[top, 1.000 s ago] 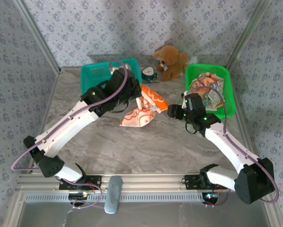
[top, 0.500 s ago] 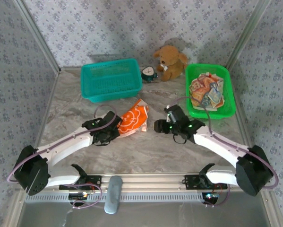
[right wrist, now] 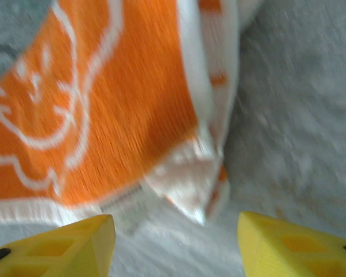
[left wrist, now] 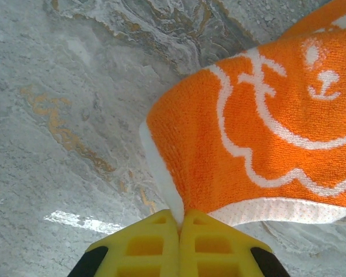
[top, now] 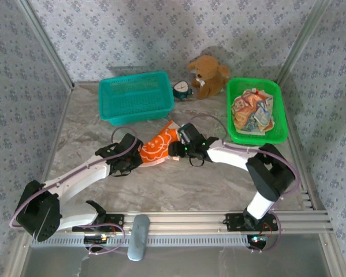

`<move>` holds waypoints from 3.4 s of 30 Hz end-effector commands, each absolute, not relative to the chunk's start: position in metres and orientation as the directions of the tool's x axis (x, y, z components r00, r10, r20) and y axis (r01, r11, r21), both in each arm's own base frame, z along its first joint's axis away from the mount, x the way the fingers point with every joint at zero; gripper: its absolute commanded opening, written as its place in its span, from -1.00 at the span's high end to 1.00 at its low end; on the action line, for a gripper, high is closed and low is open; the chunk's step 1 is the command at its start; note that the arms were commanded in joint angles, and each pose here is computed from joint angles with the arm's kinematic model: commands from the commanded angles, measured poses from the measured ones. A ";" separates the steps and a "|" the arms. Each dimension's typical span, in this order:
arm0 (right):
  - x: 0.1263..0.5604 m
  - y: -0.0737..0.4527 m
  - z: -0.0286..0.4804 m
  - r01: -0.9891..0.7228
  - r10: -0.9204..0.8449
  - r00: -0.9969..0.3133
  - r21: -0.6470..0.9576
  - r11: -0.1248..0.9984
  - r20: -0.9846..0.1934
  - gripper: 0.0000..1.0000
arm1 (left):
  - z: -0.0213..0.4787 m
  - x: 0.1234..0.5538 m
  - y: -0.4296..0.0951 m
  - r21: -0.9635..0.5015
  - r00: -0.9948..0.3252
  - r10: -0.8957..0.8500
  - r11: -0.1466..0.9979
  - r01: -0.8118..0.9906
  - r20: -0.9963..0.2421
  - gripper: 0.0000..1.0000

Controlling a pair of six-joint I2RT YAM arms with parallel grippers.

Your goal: Fold and stack the towels

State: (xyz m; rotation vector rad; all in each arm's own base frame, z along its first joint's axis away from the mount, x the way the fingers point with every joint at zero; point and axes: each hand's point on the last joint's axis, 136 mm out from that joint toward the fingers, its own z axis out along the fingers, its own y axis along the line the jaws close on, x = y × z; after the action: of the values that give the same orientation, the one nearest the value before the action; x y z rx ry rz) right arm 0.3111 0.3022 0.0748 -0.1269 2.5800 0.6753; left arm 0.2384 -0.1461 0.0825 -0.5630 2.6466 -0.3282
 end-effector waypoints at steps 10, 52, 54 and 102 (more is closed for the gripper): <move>0.322 0.344 0.095 -0.338 -0.085 -0.888 0.516 0.787 -0.452 -0.22 | 0.089 0.246 -0.142 -0.323 -0.825 -0.431 0.890 -0.322 -0.367 1.00; 0.267 0.289 0.037 -0.125 0.093 -0.919 0.508 0.852 -0.383 0.28 | 0.077 0.248 -0.148 -0.299 -0.855 -0.396 0.905 -0.302 -0.336 1.00; 0.270 0.290 0.034 -0.121 0.098 -0.921 0.516 0.848 -0.377 0.28 | 0.077 0.248 -0.148 -0.298 -0.855 -0.396 0.905 -0.303 -0.335 1.00; 0.332 0.251 0.408 -0.499 0.193 -0.458 0.430 0.752 -0.868 1.00 | 0.429 0.314 -0.166 -0.548 -0.447 -0.457 0.831 0.093 -0.769 1.00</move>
State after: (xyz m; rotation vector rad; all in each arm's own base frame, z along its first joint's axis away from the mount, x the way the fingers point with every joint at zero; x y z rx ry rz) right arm 0.3249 0.2528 0.3918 -0.1629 1.9167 0.8290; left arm 0.3094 -0.1763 0.4020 -0.3043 2.0114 -0.7160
